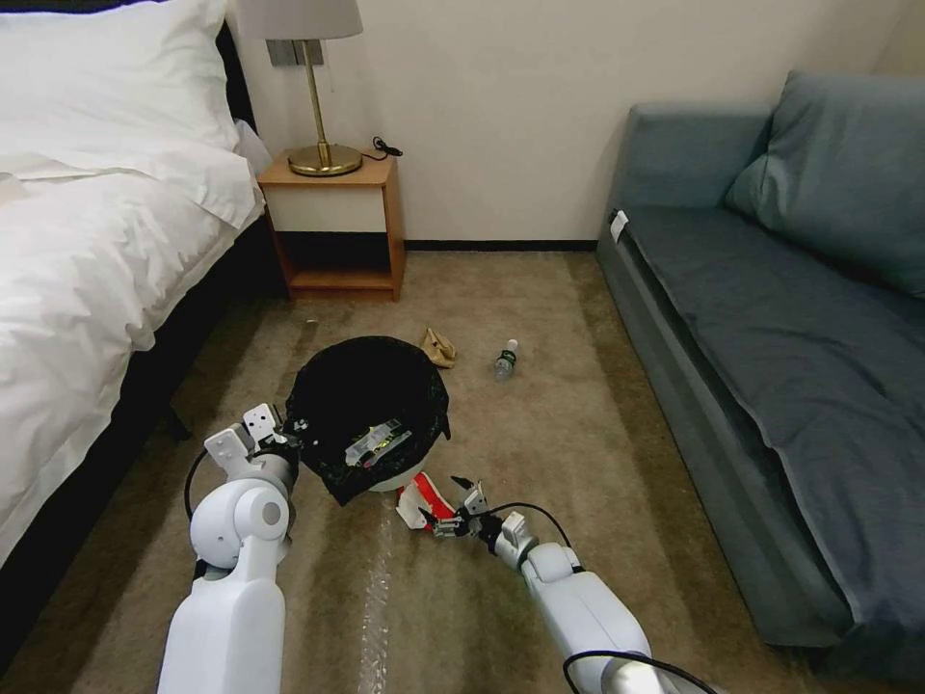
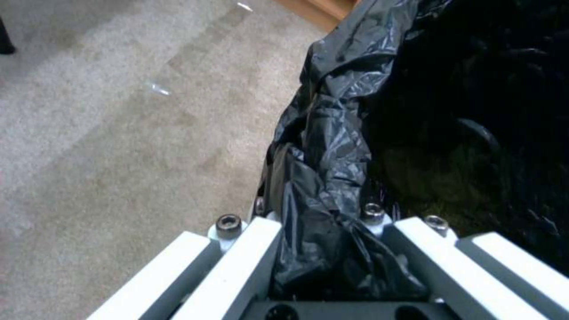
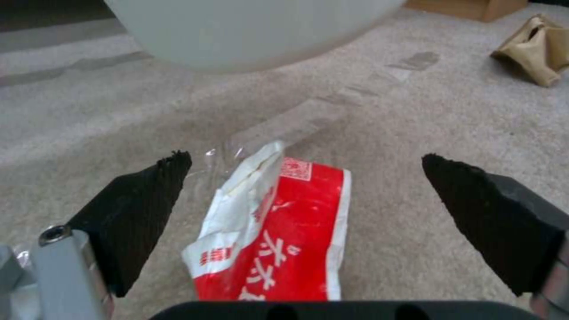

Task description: Pick up the trash bin, then pick up the garbage on the floor and place it into the trash bin.

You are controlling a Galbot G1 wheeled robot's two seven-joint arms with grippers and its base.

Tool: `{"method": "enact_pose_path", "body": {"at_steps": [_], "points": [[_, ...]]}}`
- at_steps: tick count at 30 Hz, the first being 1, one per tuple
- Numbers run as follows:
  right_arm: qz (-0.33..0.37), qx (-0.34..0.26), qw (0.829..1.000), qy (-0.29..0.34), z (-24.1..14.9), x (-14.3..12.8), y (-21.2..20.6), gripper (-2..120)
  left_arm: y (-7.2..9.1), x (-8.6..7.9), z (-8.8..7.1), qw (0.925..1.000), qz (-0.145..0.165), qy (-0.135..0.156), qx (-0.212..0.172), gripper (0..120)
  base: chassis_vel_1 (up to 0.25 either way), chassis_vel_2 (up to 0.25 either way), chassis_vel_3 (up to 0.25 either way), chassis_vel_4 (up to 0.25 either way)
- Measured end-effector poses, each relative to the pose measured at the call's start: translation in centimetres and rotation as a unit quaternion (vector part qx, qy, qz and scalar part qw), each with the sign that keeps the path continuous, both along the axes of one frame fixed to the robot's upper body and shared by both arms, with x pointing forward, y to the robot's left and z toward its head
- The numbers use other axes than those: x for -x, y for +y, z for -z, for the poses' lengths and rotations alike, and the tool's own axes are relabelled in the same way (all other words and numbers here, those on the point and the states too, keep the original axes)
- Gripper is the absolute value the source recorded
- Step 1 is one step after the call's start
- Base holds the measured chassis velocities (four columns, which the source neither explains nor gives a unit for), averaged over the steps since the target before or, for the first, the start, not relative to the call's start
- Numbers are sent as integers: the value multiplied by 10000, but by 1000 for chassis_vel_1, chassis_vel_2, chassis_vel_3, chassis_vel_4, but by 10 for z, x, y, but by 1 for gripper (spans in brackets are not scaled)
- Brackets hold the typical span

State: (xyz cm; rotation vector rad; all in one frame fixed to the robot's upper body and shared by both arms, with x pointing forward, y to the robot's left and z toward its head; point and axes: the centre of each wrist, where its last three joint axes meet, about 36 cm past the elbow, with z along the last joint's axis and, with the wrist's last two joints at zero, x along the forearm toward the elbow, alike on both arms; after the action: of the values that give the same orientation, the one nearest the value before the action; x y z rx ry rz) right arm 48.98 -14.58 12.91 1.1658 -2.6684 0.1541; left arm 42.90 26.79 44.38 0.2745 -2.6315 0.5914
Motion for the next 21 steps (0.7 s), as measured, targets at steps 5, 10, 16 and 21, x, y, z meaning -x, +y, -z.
{"method": "enact_pose_path", "body": {"at_steps": [5, 10, 16, 21], "points": [[-56, 42, 9999, 152, -2, -3, 1, 100, 0, 1, 0, 10000, -34, -17, -35, 3, 0, 0, 0, 0], [-153, 244, 9982, 526, -2, -3, 4, 100, 2, 4, 1, 9999, -84, -6, -75, 3, 0, 0, 0, 0], [-36, 482, 9971, 590, -6, -9, 6, 100, 1, 6, 2, 9999, -119, 2, -110, 3, 0, 0, 0, 0], [120, 615, 9963, 595, -10, -14, 9, 100, -1, 8, 4, 9998, -122, 18, -130, 3, 0, 0, 0, 0]]}}
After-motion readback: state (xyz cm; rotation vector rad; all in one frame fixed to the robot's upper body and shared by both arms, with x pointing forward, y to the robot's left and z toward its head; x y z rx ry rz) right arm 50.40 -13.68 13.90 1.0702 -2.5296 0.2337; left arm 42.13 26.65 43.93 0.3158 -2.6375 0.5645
